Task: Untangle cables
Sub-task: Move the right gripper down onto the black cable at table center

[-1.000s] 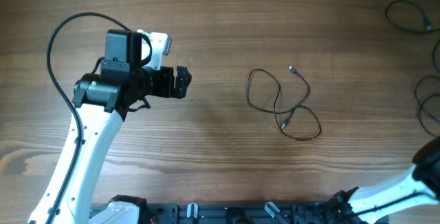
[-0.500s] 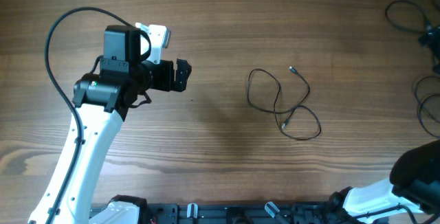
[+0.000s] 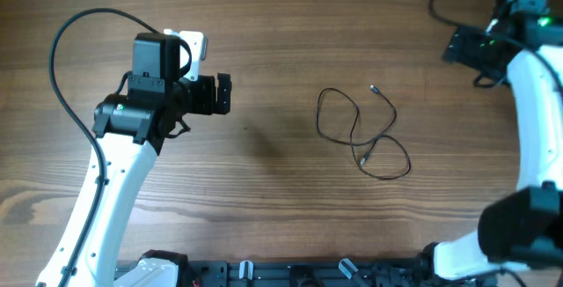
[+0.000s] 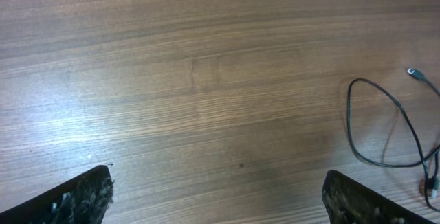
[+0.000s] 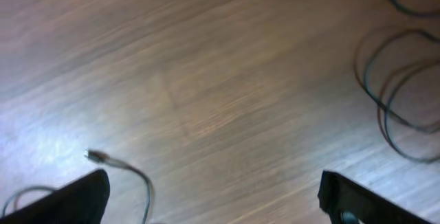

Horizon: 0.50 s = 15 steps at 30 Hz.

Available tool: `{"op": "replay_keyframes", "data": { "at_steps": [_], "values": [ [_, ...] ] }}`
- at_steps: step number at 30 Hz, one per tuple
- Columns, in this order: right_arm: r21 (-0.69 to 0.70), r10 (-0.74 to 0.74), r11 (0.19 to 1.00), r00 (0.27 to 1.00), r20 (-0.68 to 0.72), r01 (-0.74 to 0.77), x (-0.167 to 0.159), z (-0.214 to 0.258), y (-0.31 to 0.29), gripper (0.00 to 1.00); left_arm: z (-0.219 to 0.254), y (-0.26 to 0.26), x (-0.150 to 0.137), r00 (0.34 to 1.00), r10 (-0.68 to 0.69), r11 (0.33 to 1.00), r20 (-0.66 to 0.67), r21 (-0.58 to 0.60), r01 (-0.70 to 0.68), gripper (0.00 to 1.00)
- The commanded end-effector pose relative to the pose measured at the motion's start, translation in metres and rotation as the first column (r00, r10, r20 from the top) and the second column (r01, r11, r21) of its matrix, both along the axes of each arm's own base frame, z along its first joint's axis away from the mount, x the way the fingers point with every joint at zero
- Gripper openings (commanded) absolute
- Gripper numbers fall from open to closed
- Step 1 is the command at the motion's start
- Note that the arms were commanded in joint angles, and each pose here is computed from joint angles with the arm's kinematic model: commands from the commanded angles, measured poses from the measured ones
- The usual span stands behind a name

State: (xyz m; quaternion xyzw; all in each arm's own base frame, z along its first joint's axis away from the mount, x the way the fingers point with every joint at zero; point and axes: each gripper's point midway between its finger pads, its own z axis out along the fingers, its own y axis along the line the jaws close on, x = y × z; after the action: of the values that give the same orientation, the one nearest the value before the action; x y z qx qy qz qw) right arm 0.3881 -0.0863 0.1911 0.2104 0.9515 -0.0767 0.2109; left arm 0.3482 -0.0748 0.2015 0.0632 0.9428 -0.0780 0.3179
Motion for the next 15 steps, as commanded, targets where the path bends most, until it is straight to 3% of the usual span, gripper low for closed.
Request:
{"op": "replay_keyframes", "data": {
  "at_steps": [1,4,6,9,13,15],
  "values": [
    [-0.07,0.058,0.996,0.996,0.069,-0.053,-0.026,0.005,0.01,1.0,0.003,0.003,-0.001,1.0,0.019,1.0,0.007,0.008,-0.019,1.0],
    [0.005,0.05,0.999,0.991,0.127,-0.051,-0.06,-0.01,0.026,1.0,0.003,0.003,-0.001,1.0,0.019,1.0,0.008,0.007,-0.019,1.0],
    [0.045,-0.007,0.999,0.997,0.073,0.003,-0.085,-0.015,0.029,1.0,0.003,0.003,-0.001,1.0,0.019,1.0,0.008,0.007,-0.019,1.0],
    [0.132,0.053,0.99,0.999,-0.003,-0.052,-0.103,-0.024,0.051,1.0,0.005,0.002,0.001,1.0,0.022,1.0,0.018,-0.004,-0.022,1.0],
    [0.264,0.432,0.868,0.902,0.013,-0.42,-0.109,-0.032,0.122,1.0,0.005,-0.001,0.001,1.0,0.01,1.0,0.017,-0.017,-0.01,1.0],
    [0.294,0.501,0.826,0.866,0.012,-0.482,-0.115,-0.038,0.141,1.0,0.005,-0.001,0.001,1.0,0.01,1.0,0.017,-0.017,-0.01,1.0]
  ]
}}
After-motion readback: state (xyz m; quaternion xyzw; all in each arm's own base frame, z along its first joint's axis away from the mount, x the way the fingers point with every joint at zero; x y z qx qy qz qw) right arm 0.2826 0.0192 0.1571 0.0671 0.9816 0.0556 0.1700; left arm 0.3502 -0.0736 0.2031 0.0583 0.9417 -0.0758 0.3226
